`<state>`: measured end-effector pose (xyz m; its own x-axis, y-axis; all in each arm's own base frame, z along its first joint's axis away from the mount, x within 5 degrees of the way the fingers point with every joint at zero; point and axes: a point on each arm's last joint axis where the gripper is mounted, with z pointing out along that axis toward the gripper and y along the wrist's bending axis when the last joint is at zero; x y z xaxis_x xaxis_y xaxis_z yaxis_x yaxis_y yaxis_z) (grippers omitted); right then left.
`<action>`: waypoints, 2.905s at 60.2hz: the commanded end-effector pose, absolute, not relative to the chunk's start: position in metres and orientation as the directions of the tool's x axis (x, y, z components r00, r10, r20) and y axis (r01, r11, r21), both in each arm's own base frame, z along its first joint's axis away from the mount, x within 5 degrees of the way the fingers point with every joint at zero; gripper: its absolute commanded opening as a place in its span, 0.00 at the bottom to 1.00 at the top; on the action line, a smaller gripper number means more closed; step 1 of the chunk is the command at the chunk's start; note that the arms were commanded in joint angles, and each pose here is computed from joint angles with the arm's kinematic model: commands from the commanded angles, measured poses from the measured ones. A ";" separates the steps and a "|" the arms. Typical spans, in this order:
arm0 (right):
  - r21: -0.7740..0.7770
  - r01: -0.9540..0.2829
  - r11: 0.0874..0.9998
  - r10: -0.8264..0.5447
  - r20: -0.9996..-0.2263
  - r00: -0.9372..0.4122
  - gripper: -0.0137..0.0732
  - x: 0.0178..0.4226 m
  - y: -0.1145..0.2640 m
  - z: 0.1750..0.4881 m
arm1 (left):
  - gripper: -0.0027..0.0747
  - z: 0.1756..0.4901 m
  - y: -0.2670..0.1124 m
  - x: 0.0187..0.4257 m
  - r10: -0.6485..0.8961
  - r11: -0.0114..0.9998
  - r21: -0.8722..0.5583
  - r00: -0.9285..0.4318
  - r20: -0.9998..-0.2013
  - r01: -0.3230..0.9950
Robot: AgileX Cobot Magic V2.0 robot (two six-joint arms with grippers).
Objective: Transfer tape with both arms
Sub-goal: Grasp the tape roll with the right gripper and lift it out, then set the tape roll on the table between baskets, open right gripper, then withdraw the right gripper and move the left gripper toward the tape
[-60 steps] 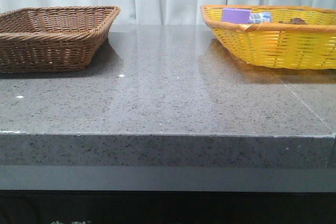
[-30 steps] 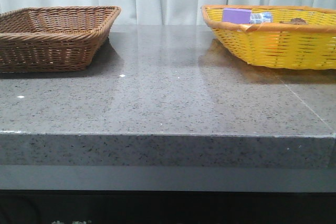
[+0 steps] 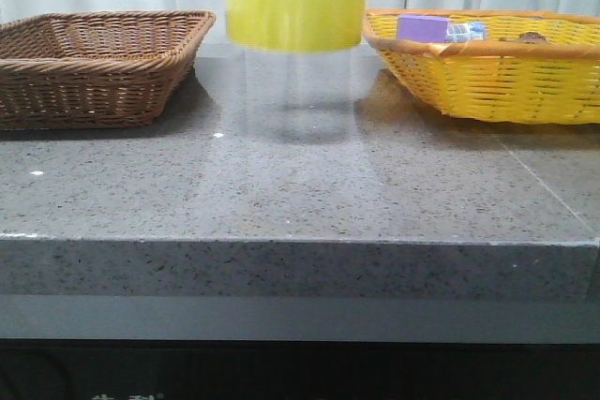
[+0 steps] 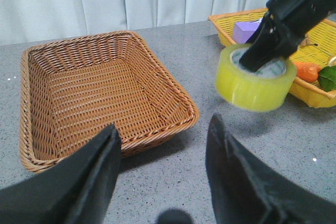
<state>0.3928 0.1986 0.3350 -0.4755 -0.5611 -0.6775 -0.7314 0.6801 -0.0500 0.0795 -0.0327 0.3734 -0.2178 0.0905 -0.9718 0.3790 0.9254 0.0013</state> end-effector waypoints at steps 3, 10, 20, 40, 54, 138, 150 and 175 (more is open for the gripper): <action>-0.188 -0.717 0.671 -0.517 -0.812 -0.271 0.35 0.382 0.197 0.372 | 0.50 0.388 -0.034 0.081 0.043 0.924 -0.011 -0.131 -0.990 0.382; -0.221 -0.727 0.650 -0.548 -0.799 -0.247 0.35 0.387 0.199 0.361 | 0.50 0.388 -0.034 0.081 0.043 0.924 -0.011 -0.131 -0.990 0.382; -0.192 -0.730 0.656 -0.541 -0.794 -0.277 0.35 0.396 0.204 0.343 | 0.50 0.388 -0.034 0.081 0.043 0.924 -0.011 -0.131 -0.990 0.382; -0.143 -0.743 0.654 -0.542 -0.774 -0.328 0.36 0.404 0.209 0.320 | 0.50 0.388 -0.034 0.081 0.043 0.924 -0.011 -0.131 -0.990 0.382; -0.127 -0.743 0.657 -0.533 -0.775 -0.340 0.65 0.403 0.210 0.321 | 0.50 0.388 -0.034 0.081 0.043 0.924 -0.011 -0.131 -0.990 0.382; 0.041 -0.531 0.846 -0.209 -0.892 -0.401 0.68 0.110 0.064 0.389 | 0.50 0.387 -0.034 0.080 0.049 0.923 -0.011 -0.147 -0.988 0.384; 0.046 -0.529 0.847 -0.194 -0.901 -0.388 0.68 0.102 0.060 0.388 | 0.50 0.387 -0.034 0.080 0.049 0.923 -0.011 -0.147 -0.988 0.384; 0.048 -0.530 0.847 -0.194 -0.899 -0.392 0.68 0.102 0.061 0.387 | 0.50 0.391 -0.034 0.082 0.037 0.925 -0.011 -0.117 -0.992 0.380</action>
